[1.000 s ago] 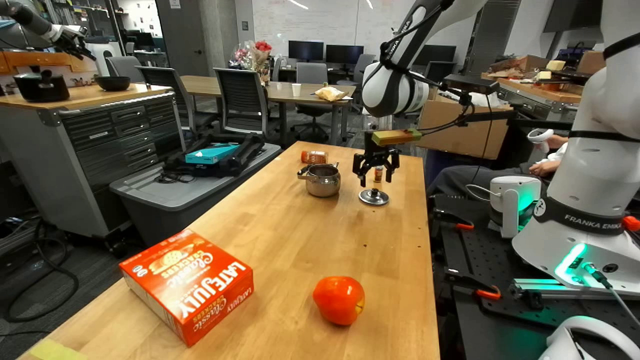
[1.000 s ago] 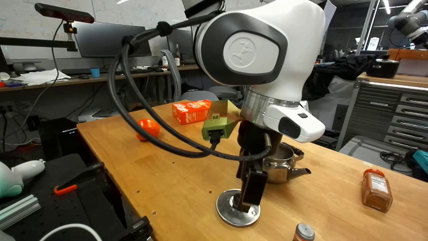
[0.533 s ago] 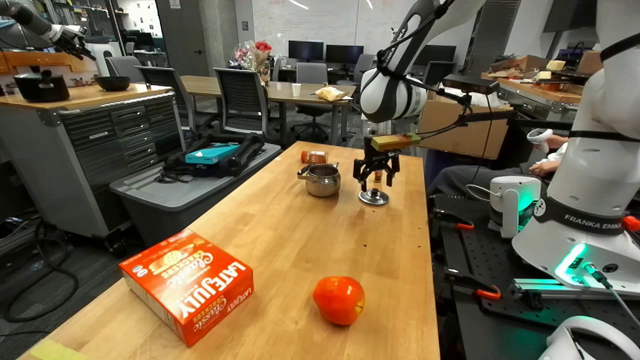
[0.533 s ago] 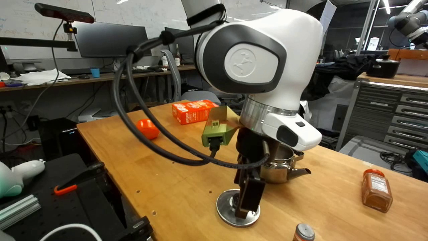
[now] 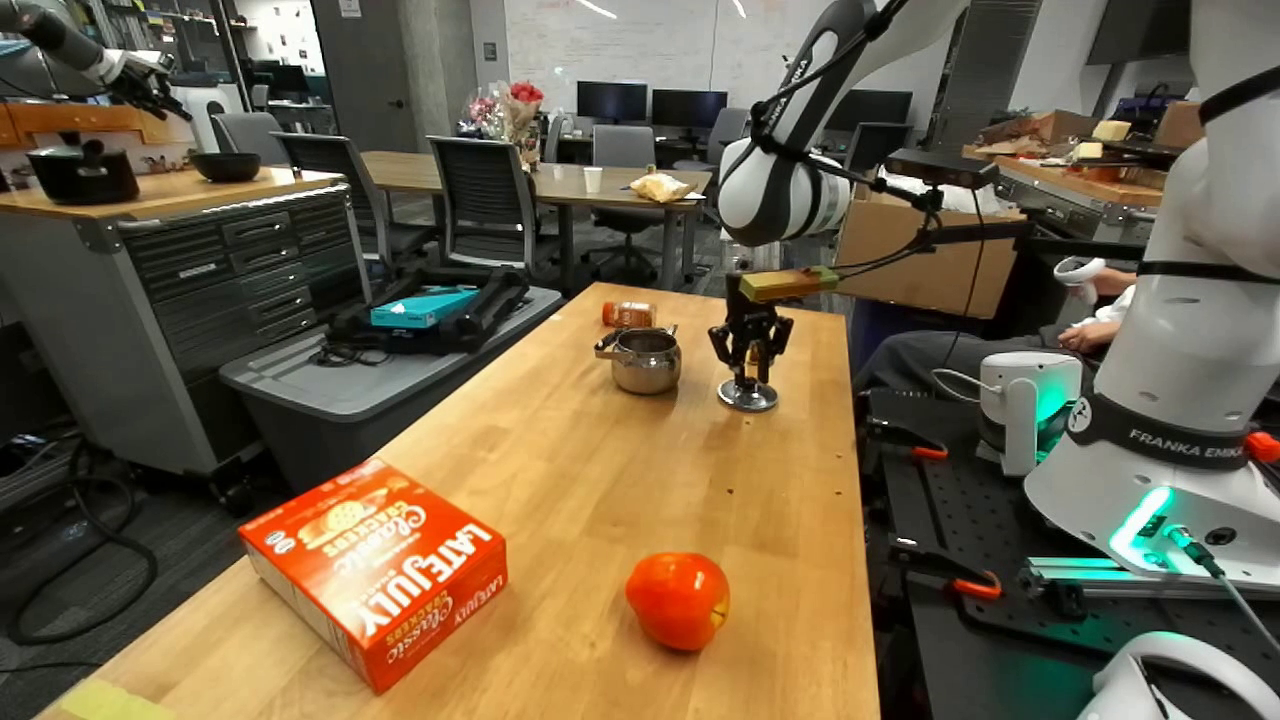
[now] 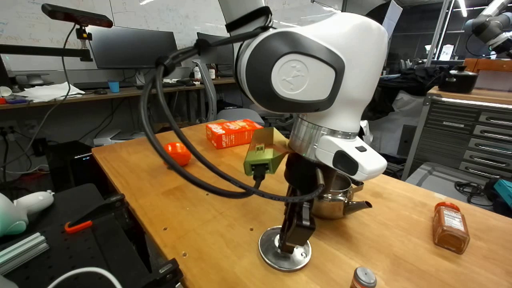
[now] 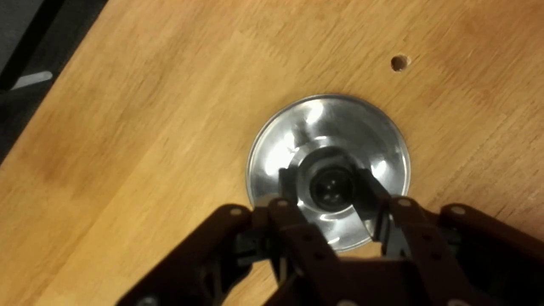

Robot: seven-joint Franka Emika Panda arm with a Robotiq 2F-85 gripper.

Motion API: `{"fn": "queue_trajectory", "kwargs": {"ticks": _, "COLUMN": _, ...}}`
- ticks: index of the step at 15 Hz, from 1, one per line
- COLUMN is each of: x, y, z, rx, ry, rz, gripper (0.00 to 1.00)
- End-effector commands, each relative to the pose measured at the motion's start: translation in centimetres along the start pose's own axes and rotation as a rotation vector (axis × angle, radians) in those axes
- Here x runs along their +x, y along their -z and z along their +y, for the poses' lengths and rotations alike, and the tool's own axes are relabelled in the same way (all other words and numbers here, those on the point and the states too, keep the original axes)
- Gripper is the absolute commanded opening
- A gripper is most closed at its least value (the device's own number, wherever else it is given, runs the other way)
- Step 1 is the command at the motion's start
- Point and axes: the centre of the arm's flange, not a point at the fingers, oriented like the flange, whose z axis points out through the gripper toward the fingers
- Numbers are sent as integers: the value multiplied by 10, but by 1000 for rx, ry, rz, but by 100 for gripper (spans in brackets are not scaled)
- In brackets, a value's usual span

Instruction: Put the lid on the kettle

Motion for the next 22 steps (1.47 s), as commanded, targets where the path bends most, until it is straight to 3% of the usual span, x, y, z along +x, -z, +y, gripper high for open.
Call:
{"fn": "queue_trajectory", "kwargs": {"ticks": 1, "x": 4, "y": 2, "z": -6, "rx": 3, "ry": -18, "rz": 0, "gripper": 11}}
{"fn": "queue_trajectory", "kwargs": {"ticks": 2, "x": 4, "y": 3, "z": -7, "rx": 5, "ry": -20, "rz": -1, "gripper": 5}}
{"fn": "queue_trajectory", "kwargs": {"ticks": 3, "x": 3, "y": 5, "z": -8, "rx": 11, "ry": -20, "rz": -5, "gripper": 8}}
{"fn": "queue_trajectory", "kwargs": {"ticks": 9, "x": -17, "y": 29, "z": -23, "rx": 67, "ry": 19, "rz": -21, "gripper": 7}}
{"fn": "queue_trajectory", "kwargs": {"ticks": 16, "x": -55, "y": 99, "z": -57, "rx": 204, "ry": 110, "rz": 28, "gripper": 7}}
{"fn": "queue_trajectory", "kwargs": {"ticks": 22, "x": -58, "y": 161, "z": -74, "rx": 295, "ry": 111, "rz": 91, "gripper": 7}}
